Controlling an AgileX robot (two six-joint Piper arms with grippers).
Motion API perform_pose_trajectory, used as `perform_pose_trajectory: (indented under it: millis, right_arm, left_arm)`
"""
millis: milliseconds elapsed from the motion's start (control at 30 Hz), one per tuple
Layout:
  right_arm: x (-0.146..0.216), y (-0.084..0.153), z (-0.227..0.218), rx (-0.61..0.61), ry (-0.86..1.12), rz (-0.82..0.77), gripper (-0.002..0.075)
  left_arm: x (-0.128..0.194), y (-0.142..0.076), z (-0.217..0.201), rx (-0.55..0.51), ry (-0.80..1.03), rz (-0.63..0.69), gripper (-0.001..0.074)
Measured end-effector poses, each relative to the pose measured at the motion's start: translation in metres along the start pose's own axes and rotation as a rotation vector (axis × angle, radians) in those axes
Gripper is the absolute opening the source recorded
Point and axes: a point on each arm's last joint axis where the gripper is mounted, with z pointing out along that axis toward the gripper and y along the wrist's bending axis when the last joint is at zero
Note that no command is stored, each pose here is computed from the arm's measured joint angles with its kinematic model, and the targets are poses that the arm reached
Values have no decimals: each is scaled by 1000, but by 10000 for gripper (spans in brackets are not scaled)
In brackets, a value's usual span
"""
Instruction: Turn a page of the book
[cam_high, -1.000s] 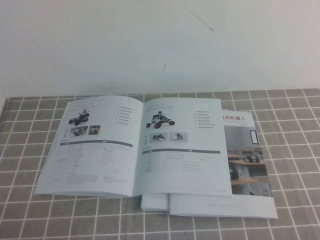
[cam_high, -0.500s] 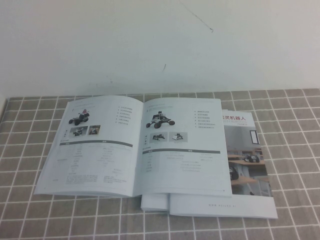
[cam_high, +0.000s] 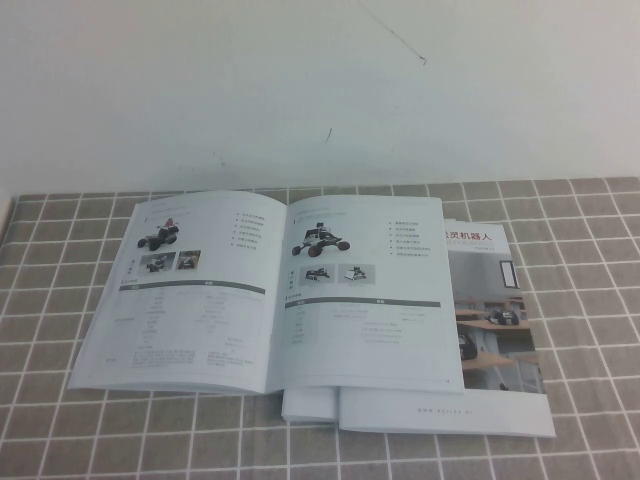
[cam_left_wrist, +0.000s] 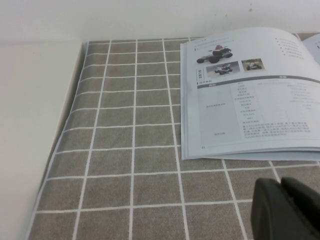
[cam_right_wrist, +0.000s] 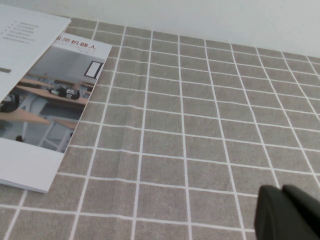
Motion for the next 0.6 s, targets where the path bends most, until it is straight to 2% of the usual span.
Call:
perform_pose_trajectory:
  millis: [200,600]
  right_arm:
    - [0,0,0,0,0,0,-2]
    - [0,0,0,0,0,0,-2]
  left_arm:
    - [-6,0,0,3,-80,14,-3]
    - [-42,-4,-11,42,-500,28,-3]
